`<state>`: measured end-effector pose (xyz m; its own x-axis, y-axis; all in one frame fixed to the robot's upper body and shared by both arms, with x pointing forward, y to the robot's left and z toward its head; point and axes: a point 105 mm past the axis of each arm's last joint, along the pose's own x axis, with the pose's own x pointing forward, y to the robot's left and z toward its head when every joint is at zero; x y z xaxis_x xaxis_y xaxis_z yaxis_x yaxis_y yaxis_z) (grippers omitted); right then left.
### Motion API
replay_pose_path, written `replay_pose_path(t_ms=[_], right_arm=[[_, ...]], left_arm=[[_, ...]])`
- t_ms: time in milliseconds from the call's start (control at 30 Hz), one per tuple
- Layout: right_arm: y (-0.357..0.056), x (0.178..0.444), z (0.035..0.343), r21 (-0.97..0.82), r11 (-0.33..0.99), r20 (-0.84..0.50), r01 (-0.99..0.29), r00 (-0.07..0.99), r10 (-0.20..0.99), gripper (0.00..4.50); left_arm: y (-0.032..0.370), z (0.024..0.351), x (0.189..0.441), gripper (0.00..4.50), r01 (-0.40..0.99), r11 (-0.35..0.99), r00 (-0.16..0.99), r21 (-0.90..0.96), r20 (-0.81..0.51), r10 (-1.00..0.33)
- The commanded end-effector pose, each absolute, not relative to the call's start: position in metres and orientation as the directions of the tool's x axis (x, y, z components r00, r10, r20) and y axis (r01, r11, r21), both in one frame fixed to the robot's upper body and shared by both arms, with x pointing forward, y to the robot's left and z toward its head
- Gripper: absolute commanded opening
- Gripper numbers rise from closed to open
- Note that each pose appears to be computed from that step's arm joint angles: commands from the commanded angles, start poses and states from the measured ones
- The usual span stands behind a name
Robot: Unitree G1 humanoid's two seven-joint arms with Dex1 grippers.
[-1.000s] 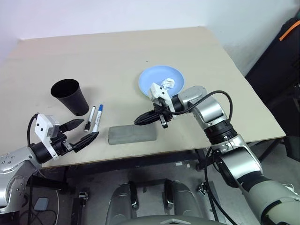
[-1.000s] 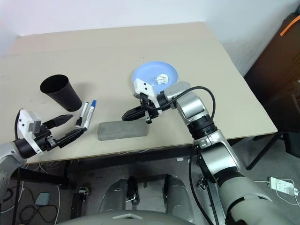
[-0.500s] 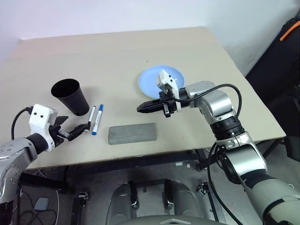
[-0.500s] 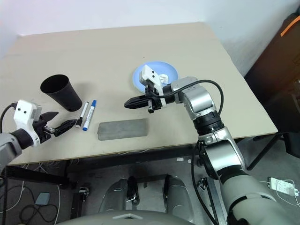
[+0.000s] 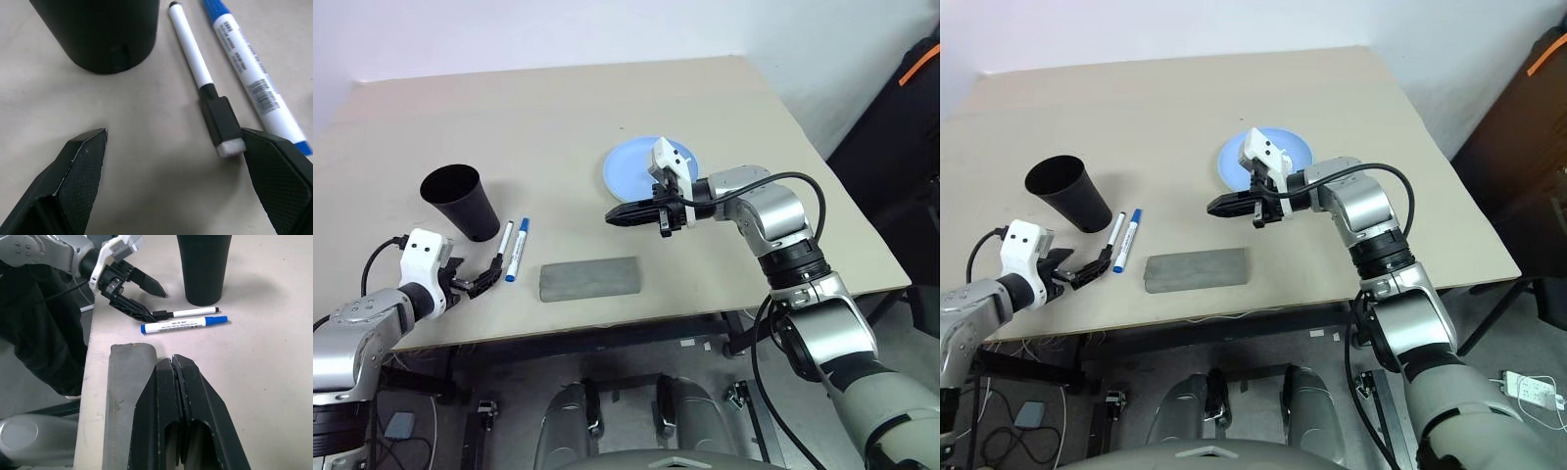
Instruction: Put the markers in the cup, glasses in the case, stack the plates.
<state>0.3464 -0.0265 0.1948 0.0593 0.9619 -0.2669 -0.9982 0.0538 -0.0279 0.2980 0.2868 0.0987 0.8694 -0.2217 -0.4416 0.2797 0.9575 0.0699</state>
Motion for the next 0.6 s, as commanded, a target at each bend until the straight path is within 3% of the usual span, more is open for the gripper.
replay_pose_path(t_ms=[33, 333, 600], right_arm=[[-0.030, 0.348, 0.214, -0.082, 0.060, -0.227, -0.995, 0.077, 0.971, 0.03], [-0.034, 0.347, 0.215, -0.092, 0.066, -0.232, -0.994, 0.086, 0.969, 0.03], [-0.033, 0.348, 0.214, -0.092, 0.071, -0.233, -0.993, 0.091, 0.968, 0.03]], left_arm=[[0.282, 0.104, 0.308, 4.50, 0.293, 0.951, 0.880, 0.096, -0.415, -0.229], [0.262, 0.118, 0.309, 4.50, 0.370, 0.924, 0.869, 0.095, -0.388, -0.308], [0.259, 0.115, 0.312, 4.50, 0.358, 0.930, 0.861, 0.085, -0.415, -0.294]])
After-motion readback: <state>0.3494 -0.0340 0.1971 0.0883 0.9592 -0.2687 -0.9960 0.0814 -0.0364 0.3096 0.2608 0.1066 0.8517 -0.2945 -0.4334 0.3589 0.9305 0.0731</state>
